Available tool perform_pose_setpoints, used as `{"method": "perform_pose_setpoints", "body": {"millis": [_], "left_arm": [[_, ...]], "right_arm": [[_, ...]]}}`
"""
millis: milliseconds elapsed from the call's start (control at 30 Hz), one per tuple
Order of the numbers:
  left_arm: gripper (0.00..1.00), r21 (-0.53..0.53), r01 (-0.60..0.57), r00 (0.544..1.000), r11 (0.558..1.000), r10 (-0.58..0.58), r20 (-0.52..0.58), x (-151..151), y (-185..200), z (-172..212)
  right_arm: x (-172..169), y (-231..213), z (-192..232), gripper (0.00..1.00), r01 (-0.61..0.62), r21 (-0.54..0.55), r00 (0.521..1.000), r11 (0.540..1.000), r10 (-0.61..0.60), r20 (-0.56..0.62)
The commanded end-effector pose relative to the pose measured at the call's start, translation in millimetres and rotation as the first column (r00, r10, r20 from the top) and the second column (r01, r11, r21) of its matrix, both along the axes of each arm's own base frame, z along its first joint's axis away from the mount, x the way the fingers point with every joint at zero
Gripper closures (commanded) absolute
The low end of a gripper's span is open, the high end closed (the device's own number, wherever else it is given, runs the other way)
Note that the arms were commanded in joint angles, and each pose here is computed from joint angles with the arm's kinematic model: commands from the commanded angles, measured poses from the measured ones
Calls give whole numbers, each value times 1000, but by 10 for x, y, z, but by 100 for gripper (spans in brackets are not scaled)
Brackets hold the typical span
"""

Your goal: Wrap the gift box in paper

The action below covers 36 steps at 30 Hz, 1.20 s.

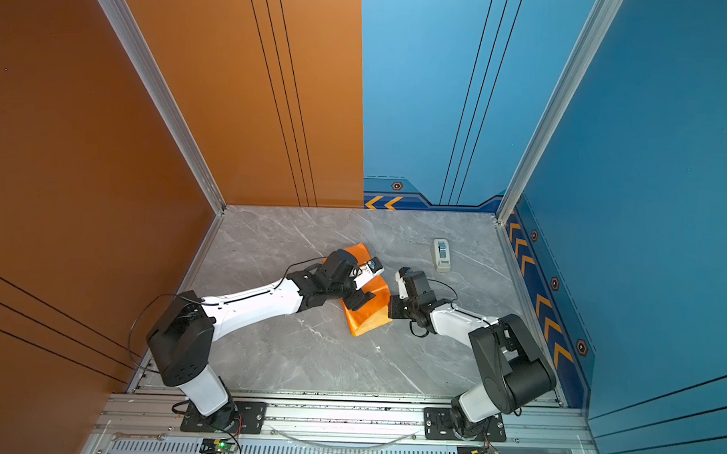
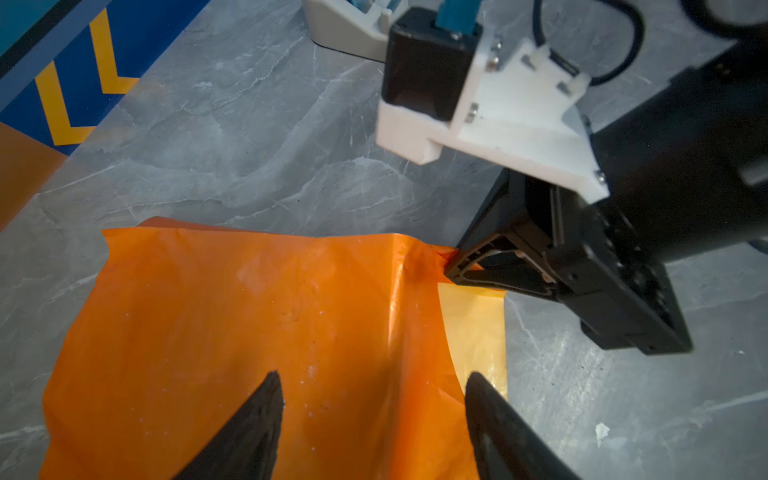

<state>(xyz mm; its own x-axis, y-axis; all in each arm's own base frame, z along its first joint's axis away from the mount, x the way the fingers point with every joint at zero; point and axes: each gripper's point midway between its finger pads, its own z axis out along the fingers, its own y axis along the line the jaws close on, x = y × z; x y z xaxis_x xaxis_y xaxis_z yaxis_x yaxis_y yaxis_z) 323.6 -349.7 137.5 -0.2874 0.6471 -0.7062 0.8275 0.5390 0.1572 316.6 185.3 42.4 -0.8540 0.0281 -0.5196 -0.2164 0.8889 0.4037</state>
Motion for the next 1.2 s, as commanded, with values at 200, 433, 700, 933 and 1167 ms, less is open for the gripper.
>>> {"method": "perform_pose_setpoints", "body": {"millis": [200,433,700,933,1167], "left_arm": [[29,222,-62,998,973,60,14,110,213,-453],[46,275,-75,997,958,74,12,109,286,-629],[51,294,-70,997,953,69,15,82,310,-706],[51,289,-65,998,955,61,21,67,300,-689],[51,288,-60,998,956,58,17,41,299,-705]], "right_arm": [[-22,14,-47,92,-1,18,1000,1000,1,-12],[-33,14,70,83,-6,36,1000,999,6,5],[-4,-220,543,64,55,225,997,973,-64,36],[145,-383,369,83,175,156,983,972,-163,-84],[239,-47,235,88,112,161,991,980,-100,-85]]}}
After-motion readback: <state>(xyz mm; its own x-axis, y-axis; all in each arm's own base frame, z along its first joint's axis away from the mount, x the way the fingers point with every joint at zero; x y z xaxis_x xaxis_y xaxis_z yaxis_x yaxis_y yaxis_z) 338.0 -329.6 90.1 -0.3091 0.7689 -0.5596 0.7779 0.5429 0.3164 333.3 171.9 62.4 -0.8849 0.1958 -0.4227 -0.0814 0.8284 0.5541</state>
